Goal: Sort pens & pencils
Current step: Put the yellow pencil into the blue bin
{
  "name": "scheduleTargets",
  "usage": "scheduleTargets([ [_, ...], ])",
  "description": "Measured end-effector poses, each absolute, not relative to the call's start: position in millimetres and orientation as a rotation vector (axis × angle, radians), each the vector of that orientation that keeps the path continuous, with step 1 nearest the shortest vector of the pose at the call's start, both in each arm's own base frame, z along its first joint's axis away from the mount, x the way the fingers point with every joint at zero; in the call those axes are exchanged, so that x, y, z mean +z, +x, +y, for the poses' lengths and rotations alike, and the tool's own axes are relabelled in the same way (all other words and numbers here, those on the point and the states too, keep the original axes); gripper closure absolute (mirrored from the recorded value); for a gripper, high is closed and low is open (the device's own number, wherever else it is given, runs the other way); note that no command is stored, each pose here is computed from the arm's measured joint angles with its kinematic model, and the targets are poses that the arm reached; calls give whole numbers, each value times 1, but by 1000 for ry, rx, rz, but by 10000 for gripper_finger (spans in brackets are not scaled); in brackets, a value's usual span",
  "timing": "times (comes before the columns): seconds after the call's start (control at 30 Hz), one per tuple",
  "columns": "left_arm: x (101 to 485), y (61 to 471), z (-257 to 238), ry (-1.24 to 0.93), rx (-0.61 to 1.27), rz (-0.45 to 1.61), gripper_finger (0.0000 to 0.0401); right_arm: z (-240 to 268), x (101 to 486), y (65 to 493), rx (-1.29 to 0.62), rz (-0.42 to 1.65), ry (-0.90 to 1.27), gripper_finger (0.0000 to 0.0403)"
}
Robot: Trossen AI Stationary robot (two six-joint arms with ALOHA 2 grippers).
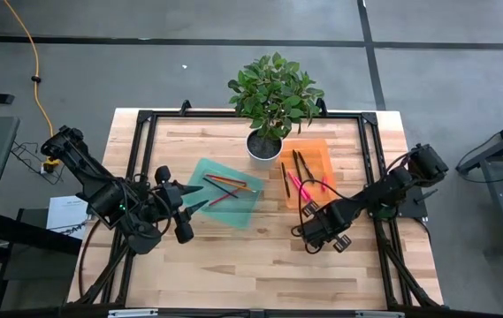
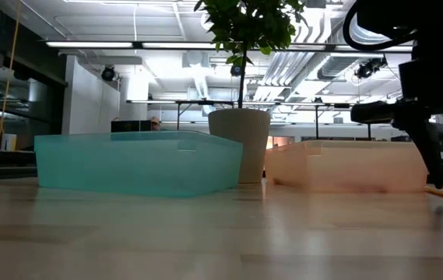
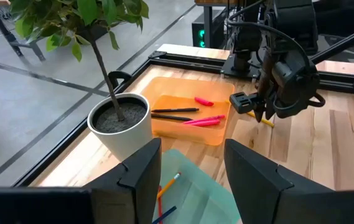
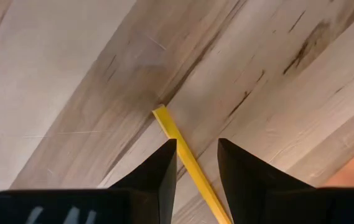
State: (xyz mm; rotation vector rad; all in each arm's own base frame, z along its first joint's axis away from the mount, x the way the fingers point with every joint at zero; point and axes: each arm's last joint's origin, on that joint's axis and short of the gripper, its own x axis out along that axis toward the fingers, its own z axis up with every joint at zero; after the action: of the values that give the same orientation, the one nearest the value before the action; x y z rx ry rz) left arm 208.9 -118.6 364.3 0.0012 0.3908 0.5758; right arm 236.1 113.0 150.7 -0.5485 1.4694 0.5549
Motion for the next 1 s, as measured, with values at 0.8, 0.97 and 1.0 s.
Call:
scheduleTargets([
  [0.8,364,209,-119,-10,566,398,240,114,150,237,582,1463,-526,295],
  [0.97,364,209,-119,-11,566,398,240,115,149,236,602,1471,-514,295],
  [1.0,364,209,-119,-10,566,398,240,115,149,236,602,1471,-514,295],
])
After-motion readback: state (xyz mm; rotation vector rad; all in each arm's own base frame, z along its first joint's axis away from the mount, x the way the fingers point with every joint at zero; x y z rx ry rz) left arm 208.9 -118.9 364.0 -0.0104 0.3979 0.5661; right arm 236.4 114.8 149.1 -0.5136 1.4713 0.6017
